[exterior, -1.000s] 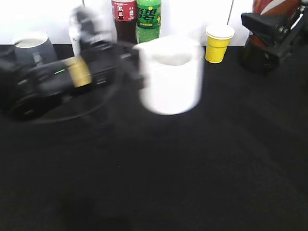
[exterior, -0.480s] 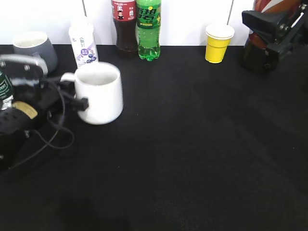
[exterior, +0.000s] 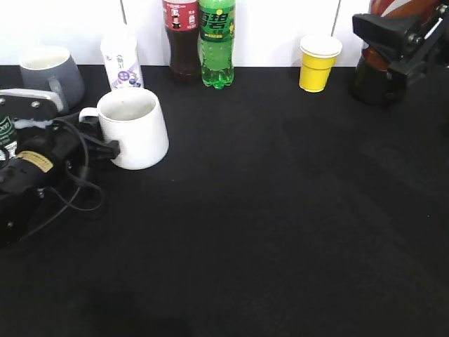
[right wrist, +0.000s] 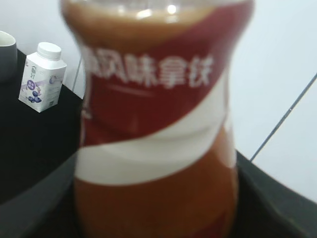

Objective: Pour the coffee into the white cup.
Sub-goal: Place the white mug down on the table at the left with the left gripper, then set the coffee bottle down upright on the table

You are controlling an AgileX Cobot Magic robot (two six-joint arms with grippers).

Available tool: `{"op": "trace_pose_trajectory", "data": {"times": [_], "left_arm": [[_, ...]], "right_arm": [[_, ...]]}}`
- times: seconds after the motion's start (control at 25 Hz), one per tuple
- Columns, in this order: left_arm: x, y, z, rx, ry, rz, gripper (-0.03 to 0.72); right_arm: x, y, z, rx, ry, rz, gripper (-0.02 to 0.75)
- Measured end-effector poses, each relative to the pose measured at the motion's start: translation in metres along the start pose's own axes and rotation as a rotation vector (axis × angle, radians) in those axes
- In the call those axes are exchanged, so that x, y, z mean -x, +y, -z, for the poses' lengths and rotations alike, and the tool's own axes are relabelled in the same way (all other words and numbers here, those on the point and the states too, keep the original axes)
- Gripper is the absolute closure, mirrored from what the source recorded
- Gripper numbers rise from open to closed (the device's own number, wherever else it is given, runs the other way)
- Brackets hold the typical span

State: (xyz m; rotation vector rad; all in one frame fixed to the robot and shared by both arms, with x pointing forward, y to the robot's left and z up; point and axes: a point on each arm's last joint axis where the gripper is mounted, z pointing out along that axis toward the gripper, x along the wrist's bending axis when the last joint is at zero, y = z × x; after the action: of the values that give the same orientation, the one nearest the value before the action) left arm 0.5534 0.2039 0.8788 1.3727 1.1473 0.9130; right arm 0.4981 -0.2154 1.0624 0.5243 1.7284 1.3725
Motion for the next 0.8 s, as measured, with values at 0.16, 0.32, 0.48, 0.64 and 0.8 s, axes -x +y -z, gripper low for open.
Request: {"op": "trace_pose_trajectory", "data": {"times": [0.16,0.32,0.48,0.64,0.8], "left_arm": [[-0.001,-0.001,0.024,-0.03,-0.006,-0.006,0.312],[-0.001,0.006,0.052,-0.066,-0.017,-0.011,0.312],[0.008,0.03,0.087,-0.012,-0.121,-0.044,0.312],[0.014,0.062,0.103,0.124,-0.171,-0.063,0.312],[0.017,0.077,0.112,0.145,-0.199,-0.088,0.312]], "right_arm": [[0.0,0.001,0.0,0.012,-0.002,-0.007,0.22],[0.009,-0.012,-0.009,0.001,-0.093,-0.17,0.22],[0.01,-0.061,-0.032,-0.106,-0.16,-0.319,0.22],[0.002,-0.119,-0.052,-0.169,-0.194,-0.372,0.22],[-0.001,-0.163,-0.057,-0.226,-0.301,-0.449,0.22]]}}
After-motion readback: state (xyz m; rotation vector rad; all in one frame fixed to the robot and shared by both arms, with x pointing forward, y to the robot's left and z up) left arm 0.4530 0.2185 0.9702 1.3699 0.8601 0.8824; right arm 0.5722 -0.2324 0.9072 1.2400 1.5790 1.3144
